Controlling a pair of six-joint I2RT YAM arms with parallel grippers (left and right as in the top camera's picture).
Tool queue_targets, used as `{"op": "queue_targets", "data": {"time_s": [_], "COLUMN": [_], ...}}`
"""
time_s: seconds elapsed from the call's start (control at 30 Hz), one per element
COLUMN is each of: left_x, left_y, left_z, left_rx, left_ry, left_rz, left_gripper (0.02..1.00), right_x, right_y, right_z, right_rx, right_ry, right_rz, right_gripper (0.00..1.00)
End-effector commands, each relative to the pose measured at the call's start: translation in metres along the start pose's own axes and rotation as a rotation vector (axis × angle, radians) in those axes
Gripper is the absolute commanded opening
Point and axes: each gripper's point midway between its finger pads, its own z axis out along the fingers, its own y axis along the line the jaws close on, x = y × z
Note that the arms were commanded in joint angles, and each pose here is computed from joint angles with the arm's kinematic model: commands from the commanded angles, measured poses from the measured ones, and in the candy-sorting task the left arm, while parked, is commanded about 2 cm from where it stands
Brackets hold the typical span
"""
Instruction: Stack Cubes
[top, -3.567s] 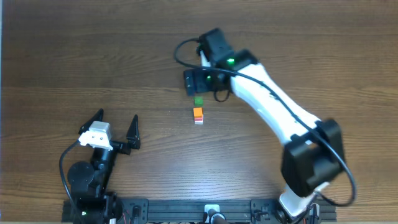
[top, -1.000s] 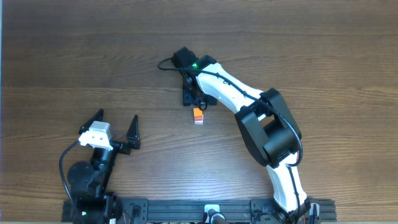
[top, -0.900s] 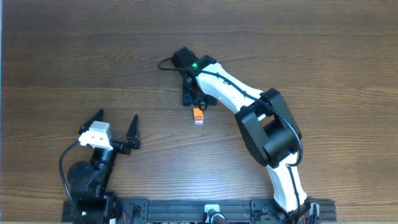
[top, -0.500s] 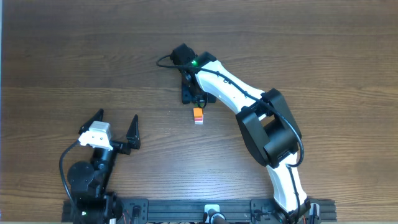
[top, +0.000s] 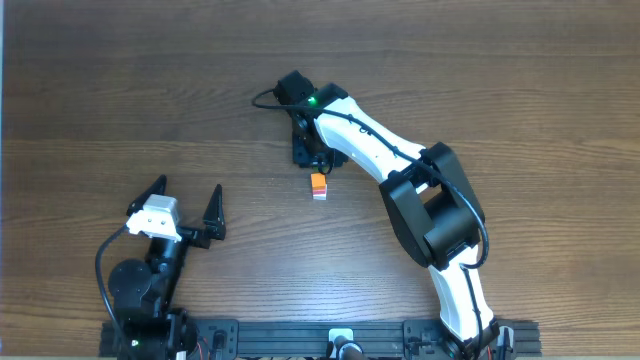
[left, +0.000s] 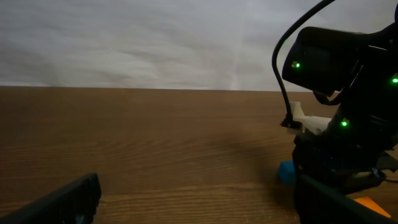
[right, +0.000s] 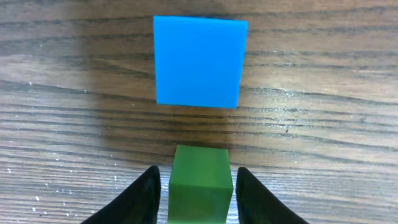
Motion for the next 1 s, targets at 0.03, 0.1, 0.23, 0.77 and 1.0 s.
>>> {"op": "queue_targets", "data": {"time_s": [0.03, 0.1, 0.23, 0.77, 1.0], "left_x": [0.001, 0.001, 0.001, 0.002, 0.001], "left_y": [-0.002, -0.002, -0.002, -0.002, -0.002], "left_z": [0.000, 0.000, 0.000, 0.000, 0.000], "left_rx": [0.010, 0.010, 0.010, 0.010, 0.010], "left_ry": [0.001, 0.001, 0.001, 0.001, 0.000], "left_rz": [0.011, 0.011, 0.011, 0.011, 0.011], "left_gripper": [0.996, 1.000, 0.998, 0.998, 1.000], "right_x": [-0.003, -0.003, -0.004, -0.012, -0.014], "right_y": [0.004, 0.004, 0.005, 0.009, 0.007], "right_z": [-0.001, -0.001, -0.001, -0.022, -0.052], "right_rx": [-0.001, -0.001, -0.002, -0.026, -0.039], "right_ry": [-0.011, -0.011, -0.012, -0.054, -0.103], "right_rz": [-0.006, -0.006, -0.006, -0.009, -0.015], "right_gripper": [0.321, 0.279, 0.222, 0.040, 0.034]}}
